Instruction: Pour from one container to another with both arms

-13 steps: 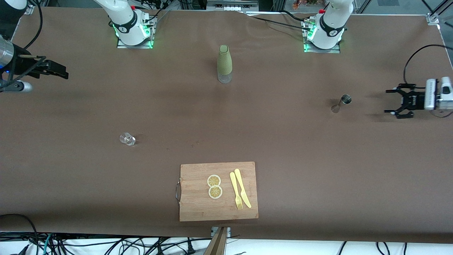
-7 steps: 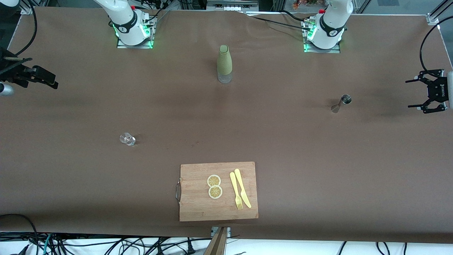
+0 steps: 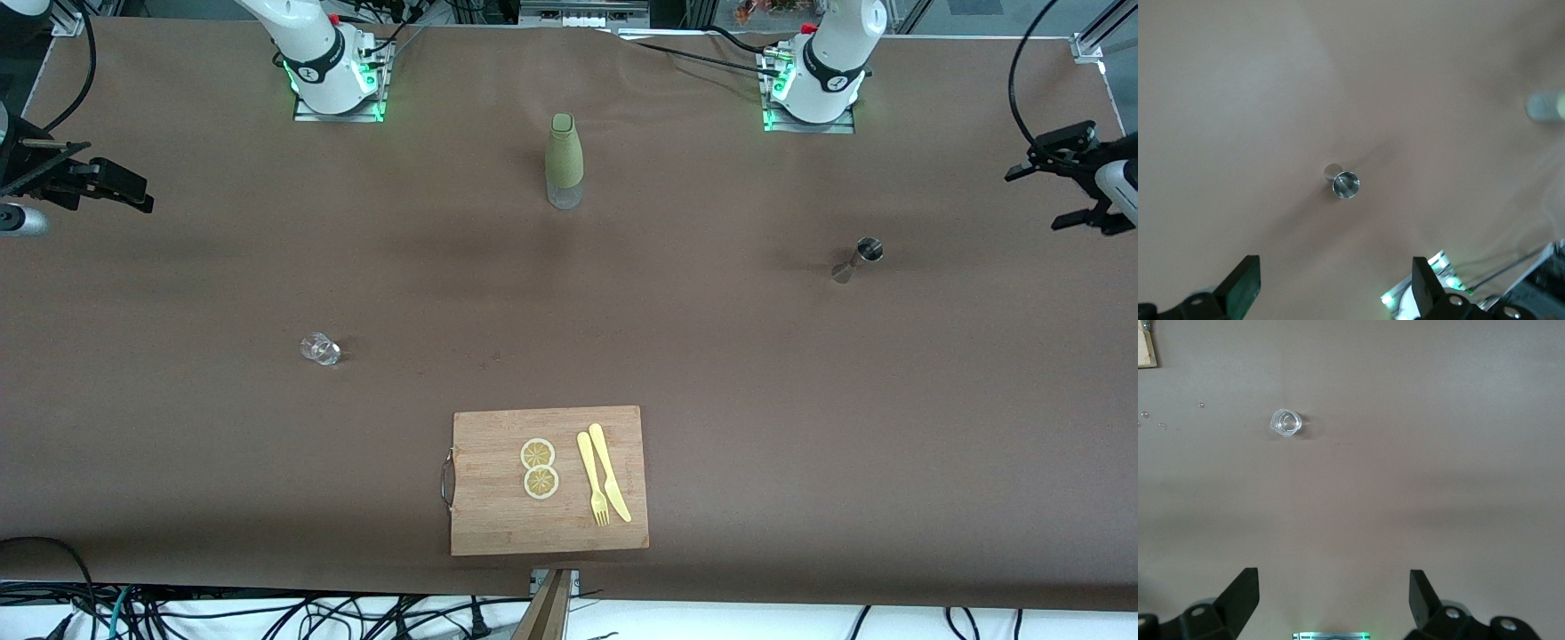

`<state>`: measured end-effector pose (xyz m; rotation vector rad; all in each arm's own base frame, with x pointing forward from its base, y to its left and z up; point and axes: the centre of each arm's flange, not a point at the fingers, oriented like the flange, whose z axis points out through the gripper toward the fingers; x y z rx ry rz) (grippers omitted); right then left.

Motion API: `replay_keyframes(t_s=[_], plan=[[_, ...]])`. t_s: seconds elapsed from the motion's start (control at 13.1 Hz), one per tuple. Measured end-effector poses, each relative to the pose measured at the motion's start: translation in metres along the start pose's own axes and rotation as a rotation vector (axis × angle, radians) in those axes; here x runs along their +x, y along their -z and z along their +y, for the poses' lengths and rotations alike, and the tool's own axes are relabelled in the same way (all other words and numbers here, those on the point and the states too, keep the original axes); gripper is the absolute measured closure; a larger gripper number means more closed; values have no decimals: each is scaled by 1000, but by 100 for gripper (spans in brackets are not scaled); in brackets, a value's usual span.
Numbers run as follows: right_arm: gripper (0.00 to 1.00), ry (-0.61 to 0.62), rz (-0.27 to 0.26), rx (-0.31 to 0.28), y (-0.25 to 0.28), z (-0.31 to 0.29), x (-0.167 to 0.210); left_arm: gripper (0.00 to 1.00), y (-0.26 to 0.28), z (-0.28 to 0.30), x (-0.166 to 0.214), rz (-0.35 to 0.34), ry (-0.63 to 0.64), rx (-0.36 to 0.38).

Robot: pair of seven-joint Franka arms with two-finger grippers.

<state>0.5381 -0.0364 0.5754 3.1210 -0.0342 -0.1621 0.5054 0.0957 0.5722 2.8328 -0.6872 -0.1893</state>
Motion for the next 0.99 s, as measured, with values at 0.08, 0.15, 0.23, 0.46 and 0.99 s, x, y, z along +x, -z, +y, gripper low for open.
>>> replay_keyframes(t_s=[0.08, 0.15, 0.23, 0.46, 0.99], plan=[[0, 3, 0, 0, 0, -2, 0, 0, 8, 21, 2, -2, 98, 36], [0, 6, 1, -1, 1, -4, 0, 0, 13, 38, 4, 1, 180, 60], [0, 9, 1, -1, 1, -5, 0, 0, 15, 50, 6, -2, 259, 86], [0, 7, 1, -2, 1, -4, 0, 0, 15, 72, 20, -1, 431, 188], [0, -4, -2, -1, -1, 2, 2, 0, 21, 70, 34, 105, 468, 229]])
